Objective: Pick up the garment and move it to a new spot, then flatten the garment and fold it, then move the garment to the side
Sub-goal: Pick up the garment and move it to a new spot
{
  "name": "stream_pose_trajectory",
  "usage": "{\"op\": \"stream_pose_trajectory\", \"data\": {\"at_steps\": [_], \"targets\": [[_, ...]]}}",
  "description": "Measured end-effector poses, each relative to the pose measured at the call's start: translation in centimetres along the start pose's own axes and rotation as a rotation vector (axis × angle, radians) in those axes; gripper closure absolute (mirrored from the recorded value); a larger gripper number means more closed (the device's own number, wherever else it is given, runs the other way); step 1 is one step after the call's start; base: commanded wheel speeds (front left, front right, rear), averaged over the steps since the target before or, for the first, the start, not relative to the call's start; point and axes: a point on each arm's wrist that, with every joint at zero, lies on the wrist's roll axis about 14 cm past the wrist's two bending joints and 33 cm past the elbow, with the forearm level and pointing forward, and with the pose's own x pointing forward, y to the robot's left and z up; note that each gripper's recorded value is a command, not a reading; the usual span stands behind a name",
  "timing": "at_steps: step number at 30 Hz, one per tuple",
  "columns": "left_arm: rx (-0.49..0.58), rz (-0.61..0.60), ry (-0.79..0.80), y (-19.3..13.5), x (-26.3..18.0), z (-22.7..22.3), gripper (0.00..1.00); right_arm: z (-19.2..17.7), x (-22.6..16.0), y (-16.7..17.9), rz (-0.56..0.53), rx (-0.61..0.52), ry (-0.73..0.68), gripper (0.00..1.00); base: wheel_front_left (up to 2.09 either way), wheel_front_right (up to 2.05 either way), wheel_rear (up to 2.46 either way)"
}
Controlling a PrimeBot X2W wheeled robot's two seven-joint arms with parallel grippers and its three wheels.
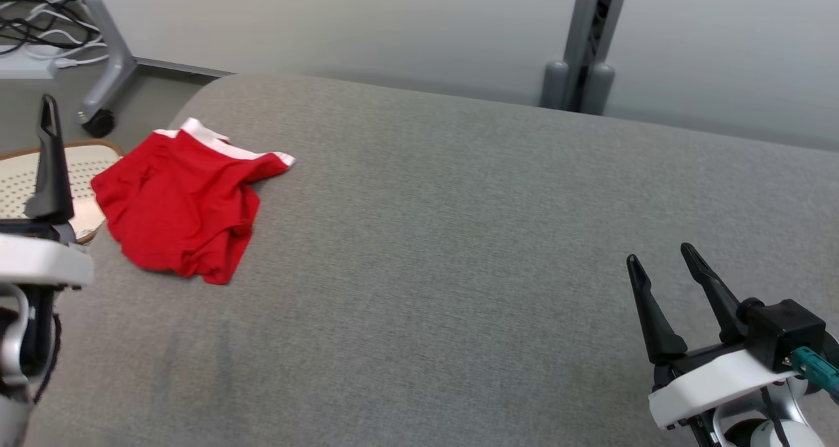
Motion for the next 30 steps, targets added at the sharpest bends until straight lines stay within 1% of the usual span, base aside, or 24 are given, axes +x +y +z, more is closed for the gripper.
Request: {"op": "stream_pose_trajectory", "data": {"at_steps": [4,8,11,16,22,26,27,28,29,30], "targets": [[0.043,-0.048,0.159,-0.4,2.6,-4.2,0.00,-0.4,-0.3,-1.3,-0.033,0.003,0.010,0.00,0.00,0.00,0.00],[0.067,-0.089,0.382,-1.2,3.3,-10.7,0.00,-0.8,-0.4,-3.0,-0.077,0.006,0.018,0.00,0.00,0.00,0.00],[0.071,-0.104,0.553,-1.6,2.4,-15.9,0.00,-1.5,-0.7,-4.2,-0.107,0.010,0.032,0.00,0.00,0.00,0.00],[0.063,-0.108,0.825,-2.2,-0.7,-23.3,0.00,-2.9,-1.1,-6.2,-0.156,0.017,0.064,0.00,0.00,0.00,0.00],[0.036,-0.048,1.064,-2.0,-4.2,-29.0,0.00,-4.4,-1.1,-8.0,-0.192,0.019,0.099,0.00,0.00,0.00,0.00],[0.012,0.004,1.156,-1.8,-5.3,-31.1,0.01,-5.3,-1.2,-9.1,-0.214,0.018,0.120,0.00,0.00,0.00,0.00],[0.005,0.008,1.161,-2.0,-5.2,-31.3,0.24,-5.5,-1.2,-9.3,-0.219,0.016,0.126,0.00,0.00,0.00,0.00],[0.008,0.009,1.156,-2.0,-4.9,-31.5,0.74,-5.7,-1.2,-9.5,-0.223,0.016,0.129,0.00,0.00,0.00,0.00],[0.011,0.014,1.149,-2.0,-4.7,-31.6,1.00,-5.8,-1.1,-9.7,-0.227,0.015,0.130,0.00,0.00,0.00,0.00],[0.012,0.017,1.124,-2.0,-4.2,-31.5,1.00,-5.8,-1.1,-9.8,-0.229,0.013,0.130,0.00,0.00,0.00,0.00]]}}
